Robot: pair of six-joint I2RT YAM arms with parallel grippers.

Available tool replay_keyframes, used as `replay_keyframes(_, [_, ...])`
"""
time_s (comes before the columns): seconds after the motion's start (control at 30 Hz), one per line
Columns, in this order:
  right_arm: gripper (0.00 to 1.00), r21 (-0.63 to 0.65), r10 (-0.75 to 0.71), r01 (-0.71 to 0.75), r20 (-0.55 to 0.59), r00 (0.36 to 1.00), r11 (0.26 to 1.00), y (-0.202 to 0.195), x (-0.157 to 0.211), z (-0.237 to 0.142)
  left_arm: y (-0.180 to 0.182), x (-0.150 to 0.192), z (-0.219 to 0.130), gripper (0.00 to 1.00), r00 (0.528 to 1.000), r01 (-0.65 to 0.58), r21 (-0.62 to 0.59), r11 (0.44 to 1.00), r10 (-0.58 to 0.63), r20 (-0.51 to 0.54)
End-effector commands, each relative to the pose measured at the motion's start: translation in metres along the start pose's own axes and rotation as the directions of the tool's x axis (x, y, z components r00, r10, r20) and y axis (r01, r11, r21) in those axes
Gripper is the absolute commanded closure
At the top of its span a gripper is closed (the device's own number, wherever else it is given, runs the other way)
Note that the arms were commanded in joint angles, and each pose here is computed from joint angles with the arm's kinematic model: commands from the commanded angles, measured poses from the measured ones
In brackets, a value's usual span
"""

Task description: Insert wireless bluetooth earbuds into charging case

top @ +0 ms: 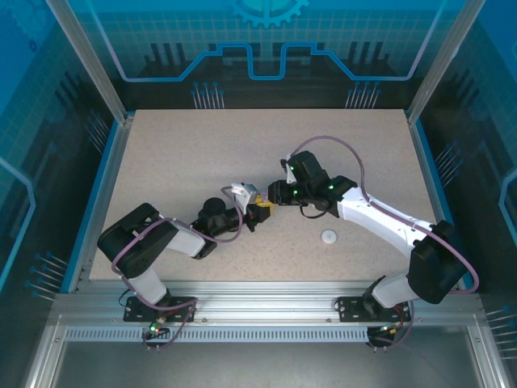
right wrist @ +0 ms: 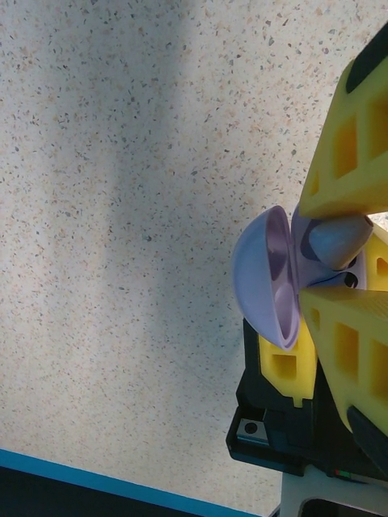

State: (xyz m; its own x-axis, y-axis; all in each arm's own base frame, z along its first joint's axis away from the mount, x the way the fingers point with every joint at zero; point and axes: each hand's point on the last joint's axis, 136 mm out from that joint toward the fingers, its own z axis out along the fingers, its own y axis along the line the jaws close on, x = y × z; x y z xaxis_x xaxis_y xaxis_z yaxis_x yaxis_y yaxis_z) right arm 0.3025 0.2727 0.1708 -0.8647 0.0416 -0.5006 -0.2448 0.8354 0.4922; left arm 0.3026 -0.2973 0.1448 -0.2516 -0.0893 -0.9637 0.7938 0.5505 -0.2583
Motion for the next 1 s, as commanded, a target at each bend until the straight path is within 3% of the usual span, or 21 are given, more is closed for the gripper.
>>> replay_keyframes(0.0, [0.7,0.025,0.012,-0.012,-0.012,1.0,1.0,-0.005,-0.001,0.0,-0.025,-0.047,-0.002,0.9,0.985,-0.093,0.077,0.993,0.08,0.152])
replay_keyframes(0.7, [0.6,0.023,-0.014,0.013,0.04,0.999,1.0,-0.002,-0.011,-0.025,-0.026,-0.049,-0.001,0.9,0.984,-0.101,0.077,0.992,0.088,0.156])
replay_keyframes(0.97, [0.48,-0.079,-0.133,0.143,0.116,0.984,0.987,0.004,-0.019,-0.052,-0.032,-0.053,-0.003,0.9,0.986,-0.105,0.107,0.989,0.089,0.144])
